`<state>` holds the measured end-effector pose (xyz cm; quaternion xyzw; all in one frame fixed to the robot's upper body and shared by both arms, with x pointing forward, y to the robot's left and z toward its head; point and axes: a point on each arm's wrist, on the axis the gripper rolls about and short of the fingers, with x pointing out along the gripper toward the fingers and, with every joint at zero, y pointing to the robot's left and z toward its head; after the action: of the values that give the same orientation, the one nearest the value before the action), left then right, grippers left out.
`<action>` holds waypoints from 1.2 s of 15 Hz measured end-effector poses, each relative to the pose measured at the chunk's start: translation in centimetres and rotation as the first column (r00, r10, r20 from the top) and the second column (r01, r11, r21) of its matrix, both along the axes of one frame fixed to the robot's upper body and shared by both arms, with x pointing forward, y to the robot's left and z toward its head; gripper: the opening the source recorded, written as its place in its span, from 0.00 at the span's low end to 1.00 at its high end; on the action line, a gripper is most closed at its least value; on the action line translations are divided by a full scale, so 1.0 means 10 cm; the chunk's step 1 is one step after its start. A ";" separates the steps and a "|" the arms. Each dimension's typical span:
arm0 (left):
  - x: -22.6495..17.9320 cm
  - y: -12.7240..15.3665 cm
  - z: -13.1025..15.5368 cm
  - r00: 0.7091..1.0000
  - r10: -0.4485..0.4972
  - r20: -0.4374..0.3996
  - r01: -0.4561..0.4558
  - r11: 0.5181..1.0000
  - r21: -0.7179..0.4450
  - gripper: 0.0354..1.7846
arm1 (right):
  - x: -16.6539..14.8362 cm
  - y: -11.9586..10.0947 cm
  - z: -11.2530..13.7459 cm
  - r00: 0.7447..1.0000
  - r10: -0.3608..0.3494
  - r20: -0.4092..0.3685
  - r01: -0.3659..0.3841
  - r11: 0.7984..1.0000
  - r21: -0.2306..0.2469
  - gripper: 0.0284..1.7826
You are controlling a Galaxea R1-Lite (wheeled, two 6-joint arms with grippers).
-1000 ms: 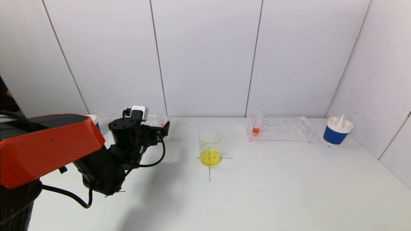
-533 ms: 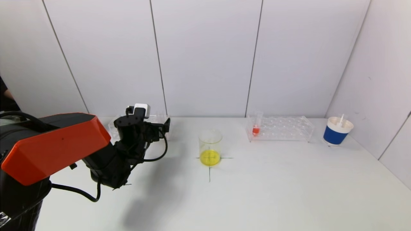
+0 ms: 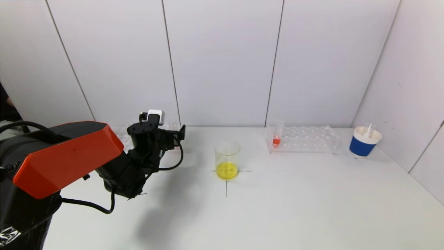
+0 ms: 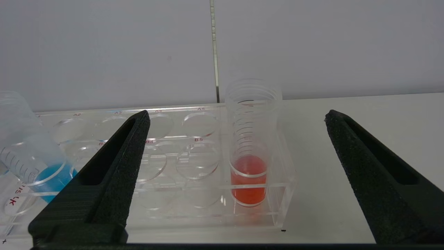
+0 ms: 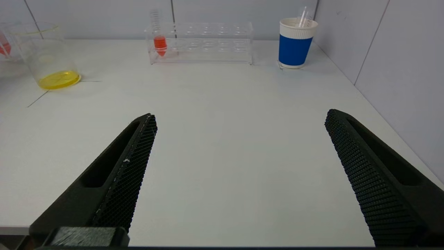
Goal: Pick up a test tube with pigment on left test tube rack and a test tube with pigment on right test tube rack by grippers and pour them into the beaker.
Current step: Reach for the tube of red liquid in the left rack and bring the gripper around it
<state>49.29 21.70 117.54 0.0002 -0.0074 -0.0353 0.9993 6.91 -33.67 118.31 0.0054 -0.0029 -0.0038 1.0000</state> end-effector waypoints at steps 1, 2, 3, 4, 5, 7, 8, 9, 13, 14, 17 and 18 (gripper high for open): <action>0.01 0.00 0.00 1.000 0.000 0.000 0.000 1.000 0.000 0.99 | 0.00 0.00 0.00 1.000 0.000 0.000 0.000 1.000 0.000 0.99; 0.02 -0.01 -0.01 1.000 0.000 -0.002 0.000 1.000 0.001 0.99 | 0.00 0.00 0.00 1.000 0.000 0.000 0.000 1.000 0.000 0.99; 0.03 -0.01 -0.02 1.000 -0.001 -0.002 0.001 1.000 0.001 0.99 | 0.00 0.00 0.00 1.000 0.000 0.000 0.000 1.000 0.000 0.99; 0.03 -0.01 -0.02 1.000 -0.003 -0.003 0.003 1.000 0.002 0.99 | 0.00 0.00 0.00 1.000 0.000 0.000 0.000 1.000 0.000 0.99; 0.04 -0.01 -0.03 1.000 -0.004 -0.003 0.004 1.000 0.003 0.99 | 0.00 0.00 0.00 1.000 0.000 0.000 0.000 1.000 0.000 0.99; 0.04 -0.01 -0.05 1.000 -0.007 -0.004 0.007 1.000 0.003 0.99 | 0.00 0.00 0.00 1.000 0.000 0.000 0.000 1.000 0.000 0.99; 0.04 -0.02 -0.05 1.000 -0.009 -0.003 0.009 1.000 0.004 0.99 | 0.00 0.00 0.00 1.000 0.000 0.000 0.000 1.000 0.000 0.99; 0.05 -0.02 -0.05 1.000 -0.009 -0.002 0.009 1.000 0.004 0.99 | 0.00 0.00 0.00 1.000 0.000 0.000 0.000 1.000 0.000 0.99; 0.08 -0.05 -0.03 1.000 -0.014 0.010 0.014 1.000 0.006 0.99 | 0.00 0.00 0.00 1.000 0.000 0.000 0.000 1.000 0.000 0.99; 0.09 -0.05 -0.03 1.000 -0.014 0.013 0.014 1.000 0.006 0.99 | 0.00 0.00 0.00 1.000 0.000 0.000 0.000 1.000 0.000 0.99; 0.11 -0.06 -0.04 1.000 -0.013 0.018 0.013 1.000 0.004 0.99 | 0.00 0.00 0.00 1.000 0.000 0.000 0.000 1.000 0.000 0.99; 0.11 -0.06 -0.05 1.000 -0.014 0.018 0.014 1.000 0.004 0.99 | 0.00 0.00 0.00 1.000 0.000 0.000 0.000 1.000 0.000 0.99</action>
<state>50.37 21.07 117.06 0.0026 -0.0164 -0.0422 0.9990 6.91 -33.67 118.31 0.0054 -0.0029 -0.0038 1.0000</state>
